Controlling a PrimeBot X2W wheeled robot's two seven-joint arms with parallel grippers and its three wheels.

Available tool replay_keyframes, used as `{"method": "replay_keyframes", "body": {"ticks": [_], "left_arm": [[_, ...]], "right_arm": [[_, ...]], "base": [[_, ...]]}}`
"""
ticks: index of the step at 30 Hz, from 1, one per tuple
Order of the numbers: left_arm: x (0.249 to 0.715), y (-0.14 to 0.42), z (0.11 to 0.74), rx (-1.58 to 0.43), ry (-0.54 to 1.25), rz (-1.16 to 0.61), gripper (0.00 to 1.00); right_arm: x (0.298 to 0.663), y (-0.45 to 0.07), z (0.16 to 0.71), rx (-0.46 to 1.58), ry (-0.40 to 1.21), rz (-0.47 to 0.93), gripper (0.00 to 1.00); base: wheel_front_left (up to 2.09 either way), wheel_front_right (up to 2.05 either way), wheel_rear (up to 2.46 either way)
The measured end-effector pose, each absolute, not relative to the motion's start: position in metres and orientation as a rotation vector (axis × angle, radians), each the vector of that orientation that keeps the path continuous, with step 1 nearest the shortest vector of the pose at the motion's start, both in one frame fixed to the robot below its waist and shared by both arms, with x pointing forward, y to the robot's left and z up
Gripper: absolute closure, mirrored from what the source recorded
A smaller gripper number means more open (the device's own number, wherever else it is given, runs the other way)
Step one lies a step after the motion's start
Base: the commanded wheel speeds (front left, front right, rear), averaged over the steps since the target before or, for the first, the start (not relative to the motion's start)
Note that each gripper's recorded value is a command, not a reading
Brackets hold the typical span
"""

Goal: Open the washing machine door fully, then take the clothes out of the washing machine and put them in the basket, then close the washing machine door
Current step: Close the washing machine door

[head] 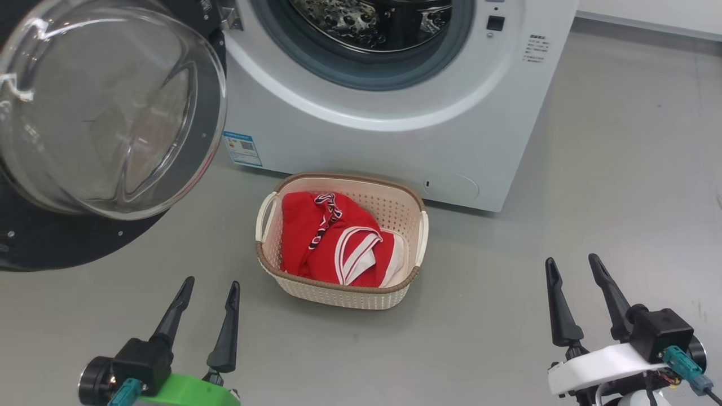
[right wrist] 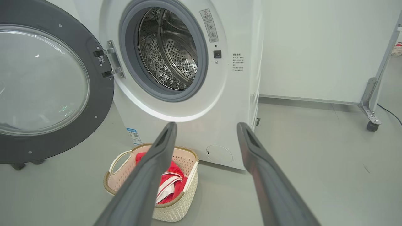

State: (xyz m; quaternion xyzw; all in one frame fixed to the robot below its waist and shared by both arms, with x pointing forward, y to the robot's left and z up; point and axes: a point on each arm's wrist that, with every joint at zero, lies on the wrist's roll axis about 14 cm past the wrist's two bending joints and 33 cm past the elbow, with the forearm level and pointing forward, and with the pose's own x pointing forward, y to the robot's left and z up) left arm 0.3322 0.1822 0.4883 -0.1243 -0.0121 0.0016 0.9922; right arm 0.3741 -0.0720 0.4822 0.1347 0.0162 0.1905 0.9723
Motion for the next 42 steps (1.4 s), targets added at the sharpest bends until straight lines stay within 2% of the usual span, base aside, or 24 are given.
{"method": "replay_keyframes", "body": {"ticks": [13,24,42], "left_arm": [[0.295,0.242,0.49,-0.225,-0.043,0.229,0.0],[0.255,0.284,0.5,-0.202,-0.085,0.401,0.0],[0.239,0.298,0.508,-0.193,-0.115,0.463,0.0]], "right_arm": [[0.384,0.009,0.489,0.292,0.038,0.628,0.0],[0.375,0.073,0.498,0.316,0.038,0.818,0.0],[0.366,0.095,0.494,0.308,0.065,0.893,0.0]], "base": [[0.0,0.0,0.0],[0.0,0.0,0.0],[0.0,0.0,0.0]]}}
